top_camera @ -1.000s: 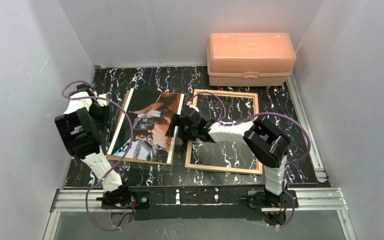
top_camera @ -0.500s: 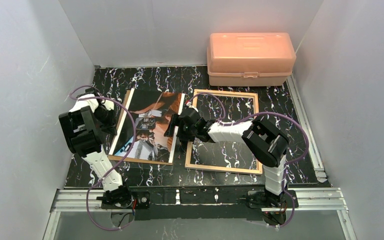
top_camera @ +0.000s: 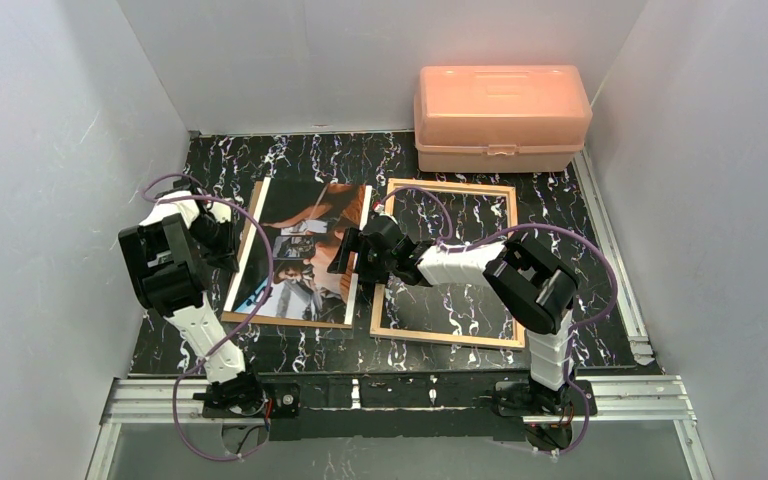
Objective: Put the photo into the frame
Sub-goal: Pick up the photo frame item at the center of the board.
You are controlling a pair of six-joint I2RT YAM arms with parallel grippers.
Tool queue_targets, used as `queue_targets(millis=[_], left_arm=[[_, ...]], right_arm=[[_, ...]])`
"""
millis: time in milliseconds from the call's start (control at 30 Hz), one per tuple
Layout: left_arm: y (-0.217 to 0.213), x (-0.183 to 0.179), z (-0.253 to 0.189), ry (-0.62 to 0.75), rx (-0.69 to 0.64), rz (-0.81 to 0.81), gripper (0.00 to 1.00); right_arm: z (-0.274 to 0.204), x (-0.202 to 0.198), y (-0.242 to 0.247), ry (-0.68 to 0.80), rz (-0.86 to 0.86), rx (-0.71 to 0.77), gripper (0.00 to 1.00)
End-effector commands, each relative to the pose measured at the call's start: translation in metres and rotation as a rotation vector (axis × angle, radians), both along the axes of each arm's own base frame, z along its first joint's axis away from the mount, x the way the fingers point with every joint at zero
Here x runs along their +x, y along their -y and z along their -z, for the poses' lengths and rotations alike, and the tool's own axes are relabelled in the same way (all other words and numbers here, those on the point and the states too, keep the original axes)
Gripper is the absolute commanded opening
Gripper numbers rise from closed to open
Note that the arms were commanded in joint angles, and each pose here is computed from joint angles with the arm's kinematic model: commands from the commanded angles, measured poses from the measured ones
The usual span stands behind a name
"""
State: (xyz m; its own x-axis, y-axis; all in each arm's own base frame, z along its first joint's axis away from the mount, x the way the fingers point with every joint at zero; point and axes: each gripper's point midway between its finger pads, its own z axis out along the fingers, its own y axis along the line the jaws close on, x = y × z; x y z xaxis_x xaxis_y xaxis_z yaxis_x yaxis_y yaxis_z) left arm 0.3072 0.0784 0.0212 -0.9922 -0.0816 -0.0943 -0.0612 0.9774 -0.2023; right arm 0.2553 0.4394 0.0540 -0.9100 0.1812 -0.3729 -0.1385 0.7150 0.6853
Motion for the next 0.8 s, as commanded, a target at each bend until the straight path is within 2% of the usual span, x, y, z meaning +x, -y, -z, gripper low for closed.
queue_targets(millis=[0,133,300,433,767], left_arm=[[0.017,-0.016,0.001,-0.032,-0.050,0.021,0.15],[0.015,-0.018,0.009,-0.058,-0.041,0.018,0.15],[0.001,-0.020,0.009,-0.071,0.051,0.009,0.15],[0.001,-0.023,0.006,-0.072,0.052,0.013,0.15],[0.009,-0.024,-0.002,-0.058,0.009,0.024,0.15]], right_arm=[[0.008,-0.014,0.005,-0.038,-0.024,-0.017,0.96],[-0.004,-0.016,0.005,-0.033,-0.038,0.000,0.97],[-0.008,-0.028,0.015,-0.073,-0.047,-0.067,0.98],[-0.013,-0.049,0.029,-0.106,-0.055,-0.148,0.99],[0.001,-0.121,0.011,-0.259,-0.191,-0.183,0.99]])
